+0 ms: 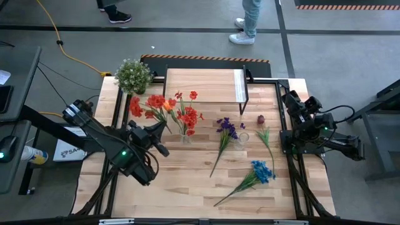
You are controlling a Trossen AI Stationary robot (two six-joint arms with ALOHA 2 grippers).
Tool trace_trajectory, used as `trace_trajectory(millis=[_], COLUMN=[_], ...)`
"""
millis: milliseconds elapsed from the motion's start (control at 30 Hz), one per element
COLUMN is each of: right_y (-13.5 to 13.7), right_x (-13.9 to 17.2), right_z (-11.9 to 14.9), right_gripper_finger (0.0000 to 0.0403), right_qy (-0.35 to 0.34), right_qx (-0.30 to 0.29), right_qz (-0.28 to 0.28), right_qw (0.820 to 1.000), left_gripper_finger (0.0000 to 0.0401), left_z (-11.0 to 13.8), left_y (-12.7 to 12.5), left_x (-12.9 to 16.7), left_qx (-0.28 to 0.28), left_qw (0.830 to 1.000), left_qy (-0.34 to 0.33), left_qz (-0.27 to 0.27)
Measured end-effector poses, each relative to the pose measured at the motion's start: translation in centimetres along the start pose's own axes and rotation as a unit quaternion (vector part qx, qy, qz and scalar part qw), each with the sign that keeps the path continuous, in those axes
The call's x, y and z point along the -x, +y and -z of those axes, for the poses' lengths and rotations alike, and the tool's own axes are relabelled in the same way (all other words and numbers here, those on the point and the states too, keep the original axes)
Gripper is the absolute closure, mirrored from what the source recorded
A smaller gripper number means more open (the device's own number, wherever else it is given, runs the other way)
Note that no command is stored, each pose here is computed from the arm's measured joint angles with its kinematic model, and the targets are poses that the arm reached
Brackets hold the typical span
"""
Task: Pick and place flowers into a vace then onto a shelf
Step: Put the orange flowers into the left transparent vase
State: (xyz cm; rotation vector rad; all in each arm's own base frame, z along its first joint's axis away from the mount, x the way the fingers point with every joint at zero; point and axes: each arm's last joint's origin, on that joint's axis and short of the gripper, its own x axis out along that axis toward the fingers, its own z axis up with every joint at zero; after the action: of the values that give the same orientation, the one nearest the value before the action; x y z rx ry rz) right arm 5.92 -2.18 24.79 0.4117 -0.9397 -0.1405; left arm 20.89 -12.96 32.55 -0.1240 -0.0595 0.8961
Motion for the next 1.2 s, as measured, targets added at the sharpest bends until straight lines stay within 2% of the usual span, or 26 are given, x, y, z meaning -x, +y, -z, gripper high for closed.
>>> trace_trajectory(millis=[267,500,833,1200], right_y=[0.0,-0.1,-0.1,-0.1], right_x=[0.0,0.0,0.0,0.0], right_z=[0.0,-0.1,-0.1,-0.1], right_gripper_finger=[0.0391,0.0391,0.0391,0.0391], right_qy=[-0.002,-0.009,-0.010,-0.010], right_qx=[0.001,0.005,0.012,0.009], right_qz=[0.004,0.015,0.018,0.018], right_qw=[1.000,1.000,1.000,1.000], left_gripper_finger=[0.0364,0.0364,0.0364,0.0364], left_z=[3.1,4.1,5.8,6.9], left_y=[0.3,0.2,-0.1,-0.9], left_x=[-2.0,-3.0,-4.3,-4.8], left_qx=[0.052,0.080,0.093,0.069], left_qw=[0.998,0.995,0.992,0.994], left_qy=[-0.007,-0.014,-0.019,-0.017], left_qz=[-0.040,-0.058,-0.081,-0.087])
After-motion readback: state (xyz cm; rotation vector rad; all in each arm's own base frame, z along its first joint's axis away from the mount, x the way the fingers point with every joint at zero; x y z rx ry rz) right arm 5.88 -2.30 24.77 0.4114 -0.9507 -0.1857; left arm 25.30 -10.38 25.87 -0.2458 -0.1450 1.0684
